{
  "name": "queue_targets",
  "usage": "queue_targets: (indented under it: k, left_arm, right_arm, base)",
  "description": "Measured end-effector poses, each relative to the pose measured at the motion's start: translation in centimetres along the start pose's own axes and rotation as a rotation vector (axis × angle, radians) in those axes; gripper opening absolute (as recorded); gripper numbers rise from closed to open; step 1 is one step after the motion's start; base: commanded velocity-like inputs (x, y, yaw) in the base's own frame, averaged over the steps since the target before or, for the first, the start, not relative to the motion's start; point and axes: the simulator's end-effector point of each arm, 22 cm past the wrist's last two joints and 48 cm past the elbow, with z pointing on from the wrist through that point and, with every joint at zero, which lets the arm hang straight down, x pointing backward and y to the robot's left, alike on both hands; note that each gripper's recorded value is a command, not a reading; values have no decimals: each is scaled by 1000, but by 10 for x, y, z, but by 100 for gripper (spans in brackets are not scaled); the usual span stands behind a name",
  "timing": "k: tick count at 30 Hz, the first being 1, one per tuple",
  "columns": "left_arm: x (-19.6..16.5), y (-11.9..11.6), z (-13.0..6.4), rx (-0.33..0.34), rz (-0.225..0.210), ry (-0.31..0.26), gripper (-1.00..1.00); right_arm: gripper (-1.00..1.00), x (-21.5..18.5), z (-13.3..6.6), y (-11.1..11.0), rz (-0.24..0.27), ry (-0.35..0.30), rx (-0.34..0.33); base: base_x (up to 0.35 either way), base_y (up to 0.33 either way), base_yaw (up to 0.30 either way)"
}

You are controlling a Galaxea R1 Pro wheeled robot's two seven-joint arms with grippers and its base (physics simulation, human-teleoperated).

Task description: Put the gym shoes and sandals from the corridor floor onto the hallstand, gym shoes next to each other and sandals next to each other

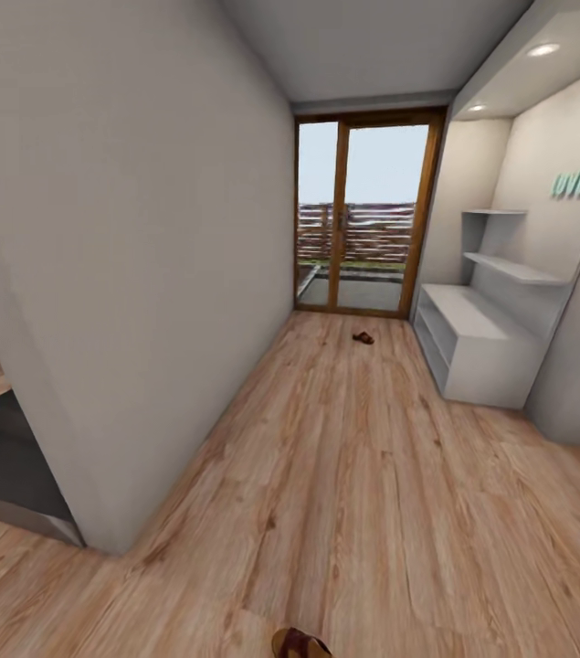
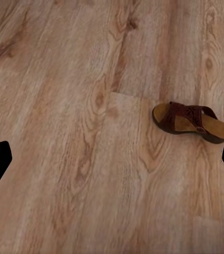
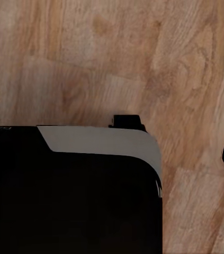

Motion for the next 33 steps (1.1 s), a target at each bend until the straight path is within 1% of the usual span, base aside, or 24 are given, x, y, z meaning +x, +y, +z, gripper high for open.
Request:
queue_targets:
  k: [6,19,33]
  left_arm:
    - [0,0,0,0,0,0,100]
    - [0,0,0,0,0,0,100]
    - [0,0,0,0,0,1,100]
  right_arm:
    - [100,1,0,0,1,3,1]
    - [100,1,0,0,1,3,1]
    - [100,1,0,0,1,4,1]
  base:
    - [278,-210,33]
    - [171,-228,271]
    - [22,-26,296]
